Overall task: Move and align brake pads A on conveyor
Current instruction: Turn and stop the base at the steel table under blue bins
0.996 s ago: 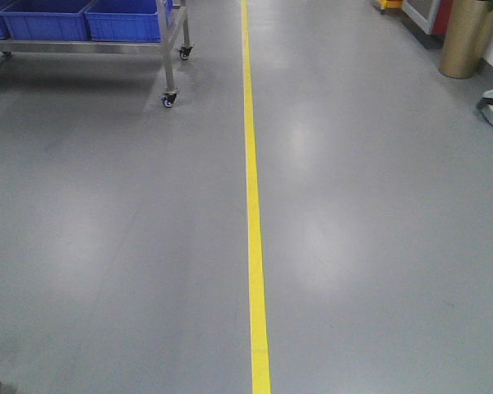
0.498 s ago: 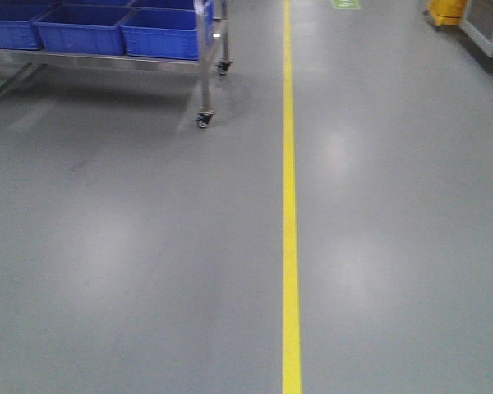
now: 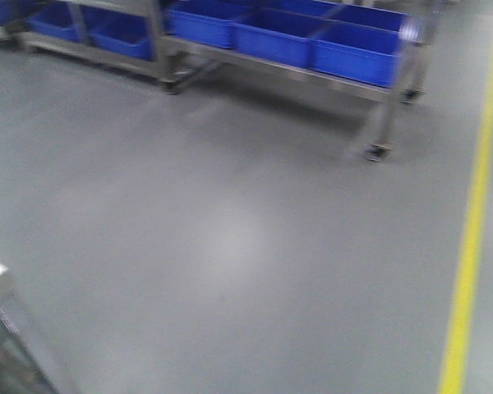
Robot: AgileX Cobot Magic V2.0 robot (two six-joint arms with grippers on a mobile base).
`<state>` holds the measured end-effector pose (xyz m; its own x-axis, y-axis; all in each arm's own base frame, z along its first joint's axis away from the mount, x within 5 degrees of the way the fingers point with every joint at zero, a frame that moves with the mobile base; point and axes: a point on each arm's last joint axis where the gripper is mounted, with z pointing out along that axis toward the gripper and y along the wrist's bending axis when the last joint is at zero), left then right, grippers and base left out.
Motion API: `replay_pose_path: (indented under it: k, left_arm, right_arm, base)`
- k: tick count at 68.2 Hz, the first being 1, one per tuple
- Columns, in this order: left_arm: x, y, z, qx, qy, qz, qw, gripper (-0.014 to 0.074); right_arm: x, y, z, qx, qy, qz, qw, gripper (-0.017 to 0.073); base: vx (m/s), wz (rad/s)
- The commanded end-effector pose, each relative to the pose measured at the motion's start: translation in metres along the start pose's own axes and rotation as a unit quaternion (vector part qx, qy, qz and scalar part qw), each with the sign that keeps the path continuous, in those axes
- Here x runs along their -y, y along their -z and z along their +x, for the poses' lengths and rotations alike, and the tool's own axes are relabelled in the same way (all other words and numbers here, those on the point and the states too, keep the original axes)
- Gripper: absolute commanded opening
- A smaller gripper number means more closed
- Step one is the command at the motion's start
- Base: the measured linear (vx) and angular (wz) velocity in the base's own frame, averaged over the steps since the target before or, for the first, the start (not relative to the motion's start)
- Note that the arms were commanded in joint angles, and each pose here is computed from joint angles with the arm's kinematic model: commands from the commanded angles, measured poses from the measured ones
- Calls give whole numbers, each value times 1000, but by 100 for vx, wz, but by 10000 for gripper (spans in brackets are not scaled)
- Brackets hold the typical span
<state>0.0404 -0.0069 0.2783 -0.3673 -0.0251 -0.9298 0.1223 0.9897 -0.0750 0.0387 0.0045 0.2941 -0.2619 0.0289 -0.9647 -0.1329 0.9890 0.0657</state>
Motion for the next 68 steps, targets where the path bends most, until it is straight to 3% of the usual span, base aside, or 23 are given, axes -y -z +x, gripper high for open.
replay_pose_path:
  k: [1, 38, 68]
  left_arm:
    - [1, 3, -13, 38, 3, 4, 999, 512]
    - [1, 3, -13, 39, 3, 4, 999, 512]
    - [1, 3, -13, 39, 3, 4, 999, 512]
  right_arm:
    - [-1, 1, -14, 39, 5, 1, 999, 440]
    - [-1, 1, -14, 39, 6, 1, 999, 440]
    - [-1, 1, -14, 39, 6, 1, 999, 440]
  base:
    - [35, 112]
    - [28, 107]
    - [20, 79]
